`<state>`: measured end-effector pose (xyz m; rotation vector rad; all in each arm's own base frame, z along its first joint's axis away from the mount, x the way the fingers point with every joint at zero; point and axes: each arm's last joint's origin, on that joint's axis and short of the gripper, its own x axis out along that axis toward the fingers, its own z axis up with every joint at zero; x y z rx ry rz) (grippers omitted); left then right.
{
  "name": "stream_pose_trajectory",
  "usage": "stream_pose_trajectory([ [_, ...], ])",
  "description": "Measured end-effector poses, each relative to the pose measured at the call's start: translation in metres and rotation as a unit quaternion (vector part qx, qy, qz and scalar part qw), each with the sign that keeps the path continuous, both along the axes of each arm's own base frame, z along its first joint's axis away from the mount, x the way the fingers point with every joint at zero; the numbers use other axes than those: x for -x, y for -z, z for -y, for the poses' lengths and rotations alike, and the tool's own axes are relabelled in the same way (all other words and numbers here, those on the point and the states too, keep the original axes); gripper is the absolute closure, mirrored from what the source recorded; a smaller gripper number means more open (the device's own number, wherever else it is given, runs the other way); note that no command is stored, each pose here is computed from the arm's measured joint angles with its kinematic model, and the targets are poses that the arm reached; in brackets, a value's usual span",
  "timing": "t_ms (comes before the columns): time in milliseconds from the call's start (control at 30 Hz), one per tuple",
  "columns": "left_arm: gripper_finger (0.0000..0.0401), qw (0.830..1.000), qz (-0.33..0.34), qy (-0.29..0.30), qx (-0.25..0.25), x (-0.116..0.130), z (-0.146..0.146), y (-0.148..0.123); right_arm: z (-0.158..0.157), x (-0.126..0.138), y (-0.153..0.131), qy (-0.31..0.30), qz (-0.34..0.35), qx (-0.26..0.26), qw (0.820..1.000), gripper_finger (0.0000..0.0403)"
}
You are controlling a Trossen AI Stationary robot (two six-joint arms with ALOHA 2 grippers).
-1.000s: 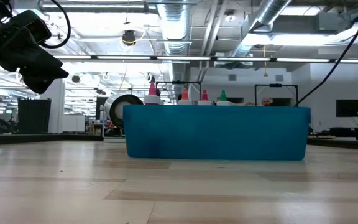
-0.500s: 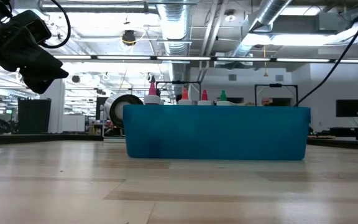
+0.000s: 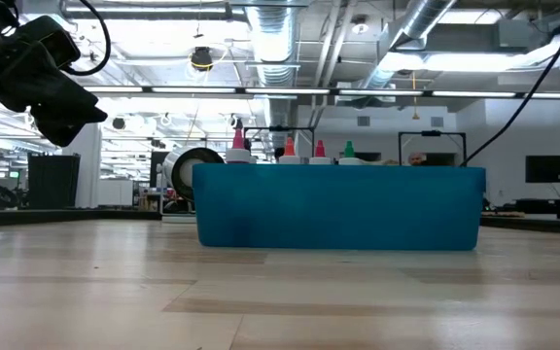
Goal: Pick & Place food coloring
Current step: Put the small dark green food coloring bottle into the blue bin
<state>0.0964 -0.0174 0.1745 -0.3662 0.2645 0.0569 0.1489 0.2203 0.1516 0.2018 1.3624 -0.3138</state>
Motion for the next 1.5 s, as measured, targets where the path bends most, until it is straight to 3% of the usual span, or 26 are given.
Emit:
stream_pose_trajectory([
  [800,0.0279,1.000,0.000,0.000,0.000,0.000,0.000,0.000,0.007,-0.003,-0.005,0.022,-0.012,-0.007,1.000,0.0340],
  [1233,0.0279,1.000,0.000,0.000,0.000,0.000,0.000,0.000,0.039,-0.016,-0.050,-0.001,0.039,-0.056,0.998,0.0340],
  [1500,0.0279,1.000,0.000,0.000,0.000,0.000,0.000,0.000,0.073,-0.034,-0.088,-0.019,0.155,-0.086,0.984,0.0340],
])
